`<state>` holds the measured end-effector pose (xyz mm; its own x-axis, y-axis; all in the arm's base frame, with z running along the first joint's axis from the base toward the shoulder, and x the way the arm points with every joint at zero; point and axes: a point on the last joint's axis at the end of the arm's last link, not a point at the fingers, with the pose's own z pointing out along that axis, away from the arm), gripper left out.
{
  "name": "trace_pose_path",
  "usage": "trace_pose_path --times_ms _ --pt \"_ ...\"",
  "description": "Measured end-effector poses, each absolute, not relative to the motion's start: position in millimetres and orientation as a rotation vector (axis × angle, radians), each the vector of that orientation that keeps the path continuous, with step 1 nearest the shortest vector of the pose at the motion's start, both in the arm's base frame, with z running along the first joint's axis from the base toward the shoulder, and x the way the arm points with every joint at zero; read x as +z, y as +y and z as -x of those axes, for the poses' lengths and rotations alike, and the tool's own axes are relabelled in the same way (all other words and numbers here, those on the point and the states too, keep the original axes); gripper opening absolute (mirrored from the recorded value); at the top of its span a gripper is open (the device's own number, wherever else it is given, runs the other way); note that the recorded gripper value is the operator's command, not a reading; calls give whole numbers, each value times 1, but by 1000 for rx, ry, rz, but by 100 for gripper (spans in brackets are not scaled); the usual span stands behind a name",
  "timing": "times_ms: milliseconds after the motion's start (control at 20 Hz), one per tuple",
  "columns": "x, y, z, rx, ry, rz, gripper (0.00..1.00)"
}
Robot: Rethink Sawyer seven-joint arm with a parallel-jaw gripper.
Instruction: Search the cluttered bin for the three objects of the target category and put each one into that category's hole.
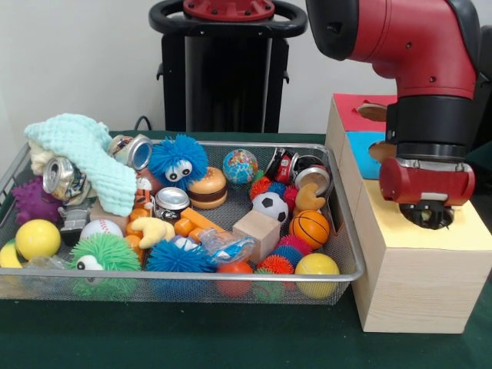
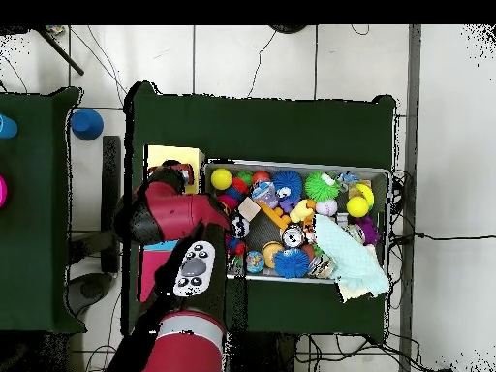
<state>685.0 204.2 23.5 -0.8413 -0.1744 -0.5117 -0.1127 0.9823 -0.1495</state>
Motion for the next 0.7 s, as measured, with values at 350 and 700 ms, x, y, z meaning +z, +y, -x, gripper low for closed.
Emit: trace_pose_path --times_ms 350,700 --pt "30 206 -684 -126 2606 207 0" --pt "47 208 -680 -121 2637 202 0"
